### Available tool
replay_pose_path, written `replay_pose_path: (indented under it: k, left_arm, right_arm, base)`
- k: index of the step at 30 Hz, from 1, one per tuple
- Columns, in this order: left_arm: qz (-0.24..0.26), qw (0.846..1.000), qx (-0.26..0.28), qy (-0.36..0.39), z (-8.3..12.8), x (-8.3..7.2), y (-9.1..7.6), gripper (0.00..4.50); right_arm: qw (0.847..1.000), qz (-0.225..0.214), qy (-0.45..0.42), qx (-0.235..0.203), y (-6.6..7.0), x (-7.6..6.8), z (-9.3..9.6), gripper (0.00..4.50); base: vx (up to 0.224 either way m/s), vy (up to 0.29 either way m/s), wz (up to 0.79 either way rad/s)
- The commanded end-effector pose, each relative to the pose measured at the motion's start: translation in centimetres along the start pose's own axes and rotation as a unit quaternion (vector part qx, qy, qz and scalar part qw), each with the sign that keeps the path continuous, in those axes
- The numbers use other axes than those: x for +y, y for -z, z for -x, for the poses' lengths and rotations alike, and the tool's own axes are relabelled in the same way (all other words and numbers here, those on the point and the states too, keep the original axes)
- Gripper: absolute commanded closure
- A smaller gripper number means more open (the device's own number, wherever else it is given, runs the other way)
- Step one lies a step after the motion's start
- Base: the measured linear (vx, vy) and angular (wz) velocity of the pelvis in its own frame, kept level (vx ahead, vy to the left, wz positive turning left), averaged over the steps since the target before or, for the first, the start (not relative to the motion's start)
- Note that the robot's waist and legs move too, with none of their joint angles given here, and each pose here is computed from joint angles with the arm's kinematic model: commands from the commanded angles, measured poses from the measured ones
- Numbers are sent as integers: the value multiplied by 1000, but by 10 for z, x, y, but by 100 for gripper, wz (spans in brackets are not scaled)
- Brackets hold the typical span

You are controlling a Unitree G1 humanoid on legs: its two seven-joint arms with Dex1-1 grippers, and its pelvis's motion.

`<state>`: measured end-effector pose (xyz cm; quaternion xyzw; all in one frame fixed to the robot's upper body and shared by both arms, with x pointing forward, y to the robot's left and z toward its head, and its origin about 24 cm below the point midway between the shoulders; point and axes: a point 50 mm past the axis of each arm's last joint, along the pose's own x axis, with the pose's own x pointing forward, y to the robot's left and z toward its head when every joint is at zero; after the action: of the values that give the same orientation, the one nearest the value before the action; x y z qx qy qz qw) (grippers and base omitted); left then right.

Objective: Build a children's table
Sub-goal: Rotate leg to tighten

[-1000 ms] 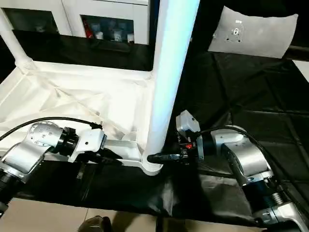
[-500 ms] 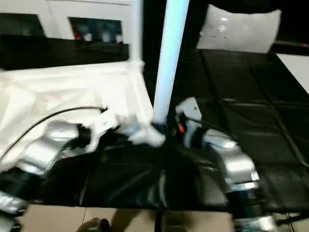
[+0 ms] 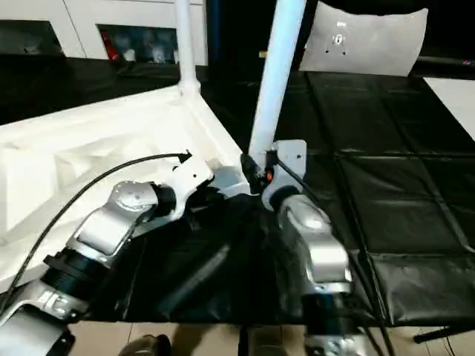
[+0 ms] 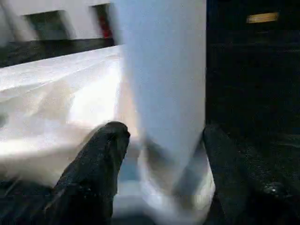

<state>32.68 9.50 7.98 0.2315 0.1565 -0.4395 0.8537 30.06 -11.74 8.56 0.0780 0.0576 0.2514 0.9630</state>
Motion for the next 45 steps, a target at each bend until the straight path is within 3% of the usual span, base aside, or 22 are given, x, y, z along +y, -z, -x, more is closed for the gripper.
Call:
replay_pose_path:
  k: [1,4,5,9,13,15,16,18,22,24,33,40,45]
  left_arm:
    - [-22,999,-26,-9,3,4,-7,450]
    - [-46,997,-24,64,18,3,8,450]
    - [-46,997,-24,64,18,3,8,450]
    - [-94,981,-27,168,35,-4,18,450]
    - [-108,971,-26,211,43,-5,21,450]
    - [-123,960,-18,251,50,-5,24,450]
    - [-125,959,-17,255,51,-5,24,450]
    - [-136,949,-12,283,54,-5,24,450]
    - [-148,941,-14,303,55,-6,22,450]
    - [-155,938,-15,311,55,-5,20,450]
    - [-168,932,-21,321,53,-3,16,450]
    - [-165,933,-20,318,53,-3,18,450]
    - [-149,944,-29,292,50,-1,18,450]
  right_arm:
    - [998,-4,-57,-6,-4,12,0,124]
    - [987,57,-153,10,-12,-7,22,103]
    - [987,57,-153,10,-12,-7,22,91]
    - [959,125,-250,51,-17,-20,38,76]
    - [947,145,-280,60,-23,-27,40,76]
    - [924,165,-335,83,-27,-28,45,76]
    - [922,167,-339,85,-27,-28,46,76]
    - [903,167,-381,104,-25,-27,48,76]
    - [888,143,-420,118,-23,-24,48,92]
    - [880,133,-438,127,-22,-23,47,121]
    - [861,130,-468,151,-16,-23,40,181]
    - [858,126,-474,152,-16,-22,39,248]
    - [863,101,-475,140,-12,-15,38,255]
  base:
    - [0,0,0]
    - [0,0,0]
    - [0,0,0]
    - [0,0,0]
    - [0,0,0]
    - [0,0,0]
    - [0,0,0]
    - [0,0,0]
    - [0,0,0]
    - [0,0,0]
    - [0,0,0]
    - [0,0,0]
    - [0,0,0]
